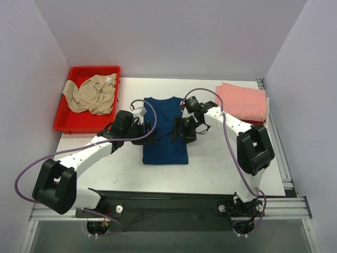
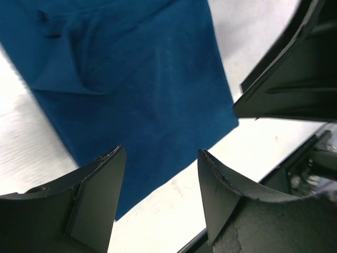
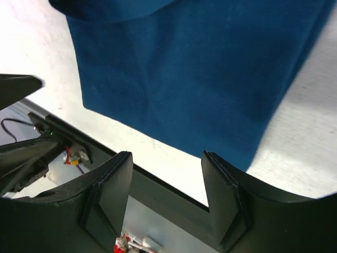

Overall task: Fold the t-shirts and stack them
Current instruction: Fold the folded rectangular tshirt in 1/3 of the way, then grab one side of the 2/3 rectangular tshirt with both arms, then fold the long partially folded tshirt into a neat square

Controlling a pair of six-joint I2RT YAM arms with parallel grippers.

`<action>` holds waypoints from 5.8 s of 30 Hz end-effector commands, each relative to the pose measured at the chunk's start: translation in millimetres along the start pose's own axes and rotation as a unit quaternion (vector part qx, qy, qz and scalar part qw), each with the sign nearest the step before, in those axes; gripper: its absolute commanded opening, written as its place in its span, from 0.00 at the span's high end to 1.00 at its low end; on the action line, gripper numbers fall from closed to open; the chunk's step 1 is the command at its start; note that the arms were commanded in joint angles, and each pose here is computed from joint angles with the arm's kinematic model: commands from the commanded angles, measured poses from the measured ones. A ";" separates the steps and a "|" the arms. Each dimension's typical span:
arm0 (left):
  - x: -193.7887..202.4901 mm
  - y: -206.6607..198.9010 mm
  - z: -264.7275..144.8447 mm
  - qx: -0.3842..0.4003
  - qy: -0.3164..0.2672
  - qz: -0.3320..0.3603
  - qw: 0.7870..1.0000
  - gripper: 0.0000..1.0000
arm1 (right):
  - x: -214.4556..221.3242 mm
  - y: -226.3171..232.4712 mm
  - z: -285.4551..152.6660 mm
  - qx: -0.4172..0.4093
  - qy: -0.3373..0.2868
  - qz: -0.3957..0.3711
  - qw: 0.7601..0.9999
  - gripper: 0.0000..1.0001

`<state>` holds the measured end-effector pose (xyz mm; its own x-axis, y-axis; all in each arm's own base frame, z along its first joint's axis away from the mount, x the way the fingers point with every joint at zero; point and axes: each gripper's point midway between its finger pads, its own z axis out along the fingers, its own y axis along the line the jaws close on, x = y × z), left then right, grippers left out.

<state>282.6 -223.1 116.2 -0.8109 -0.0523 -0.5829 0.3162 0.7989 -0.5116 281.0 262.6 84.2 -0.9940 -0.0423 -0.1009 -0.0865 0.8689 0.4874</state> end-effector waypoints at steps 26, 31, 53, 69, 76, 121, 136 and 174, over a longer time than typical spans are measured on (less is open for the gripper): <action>-38.7 41.4 103.5 -0.014 -0.010 -0.055 0.998 0.36 | 44.8 -50.8 54.2 0.066 0.154 0.044 0.985 0.47; -81.0 35.5 99.7 0.005 -0.077 -0.053 0.996 0.35 | 50.2 -61.2 56.8 0.083 0.165 0.042 0.982 0.47; -107.7 26.4 26.8 -0.049 -0.122 0.007 0.991 0.33 | 35.5 -55.8 18.1 0.098 0.099 -0.018 0.990 0.46; 84.9 31.4 -0.6 -0.031 0.093 -0.016 0.995 0.33 | 82.2 -92.1 13.2 0.133 0.126 -0.015 0.983 0.58; 90.8 32.5 -1.7 -0.040 0.099 -0.025 0.994 0.33 | 91.4 -94.7 25.0 0.124 0.152 -0.007 0.981 0.60; 100.6 35.1 -2.1 -0.074 0.154 -0.057 0.984 1.00 | 81.9 -77.4 11.5 0.105 0.115 -0.022 0.988 1.00; 91.7 2.6 -72.0 -0.090 0.185 -0.095 0.974 1.00 | 104.5 -56.6 -70.7 0.115 0.100 -0.017 0.988 1.00; -9.5 -8.2 -64.5 -0.062 0.152 -0.109 0.980 1.00 | -33.5 -33.3 -133.4 0.155 -0.074 -0.020 0.985 1.00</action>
<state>233.9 -194.2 157.7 -0.9818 -0.0682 -0.1772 0.0341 0.8546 -0.5181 286.6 191.4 178.5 -0.9820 -0.0297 -0.1868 -0.0812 0.9581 0.2747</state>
